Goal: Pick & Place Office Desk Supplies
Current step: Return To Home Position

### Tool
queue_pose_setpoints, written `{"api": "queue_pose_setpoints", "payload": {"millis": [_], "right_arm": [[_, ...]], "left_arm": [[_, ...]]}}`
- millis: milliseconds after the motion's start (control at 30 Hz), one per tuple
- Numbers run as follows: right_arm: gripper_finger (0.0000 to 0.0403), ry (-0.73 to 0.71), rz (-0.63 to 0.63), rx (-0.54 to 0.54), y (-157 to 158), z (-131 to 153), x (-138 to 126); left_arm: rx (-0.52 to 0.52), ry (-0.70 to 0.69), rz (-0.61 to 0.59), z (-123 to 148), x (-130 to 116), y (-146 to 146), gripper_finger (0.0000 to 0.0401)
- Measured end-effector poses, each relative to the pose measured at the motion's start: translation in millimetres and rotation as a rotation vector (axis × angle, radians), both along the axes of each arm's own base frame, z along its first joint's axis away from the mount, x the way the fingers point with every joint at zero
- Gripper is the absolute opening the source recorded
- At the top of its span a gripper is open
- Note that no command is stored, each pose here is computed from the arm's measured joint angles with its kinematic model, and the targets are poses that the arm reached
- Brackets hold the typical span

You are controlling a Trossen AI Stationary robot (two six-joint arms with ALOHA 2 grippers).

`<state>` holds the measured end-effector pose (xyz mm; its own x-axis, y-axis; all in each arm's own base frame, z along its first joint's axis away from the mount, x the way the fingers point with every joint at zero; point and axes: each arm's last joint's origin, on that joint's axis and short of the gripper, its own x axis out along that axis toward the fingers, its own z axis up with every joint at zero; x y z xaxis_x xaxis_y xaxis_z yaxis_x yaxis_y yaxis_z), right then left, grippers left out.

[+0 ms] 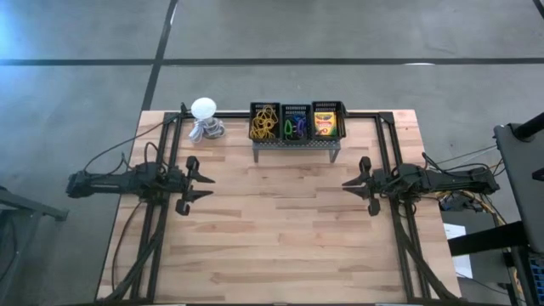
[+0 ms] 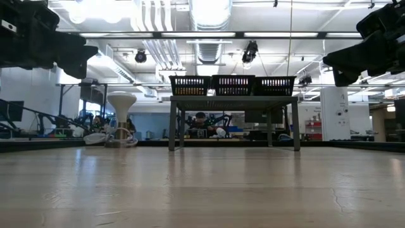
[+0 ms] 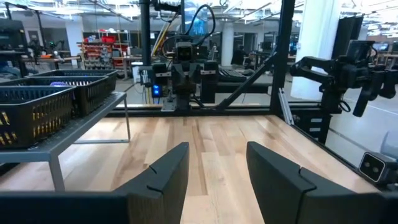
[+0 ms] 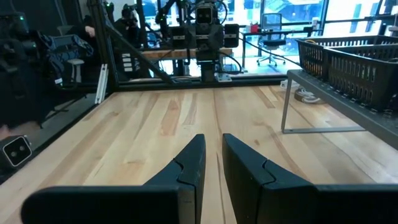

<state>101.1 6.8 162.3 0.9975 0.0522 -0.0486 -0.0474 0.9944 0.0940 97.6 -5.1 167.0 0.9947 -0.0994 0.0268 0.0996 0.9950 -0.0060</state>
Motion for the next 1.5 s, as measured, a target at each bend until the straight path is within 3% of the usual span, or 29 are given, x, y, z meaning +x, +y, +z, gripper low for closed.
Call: {"api": "queue_pose_setpoints", "payload": {"millis": [1500], "right_arm": [[0.0052, 0.000, 0.001, 0.001, 0.0, 0.1, 0.0]], "left_arm": [[0.024, -0.003, -0.009, 0.0, -0.1, -0.4, 0.0166]]}}
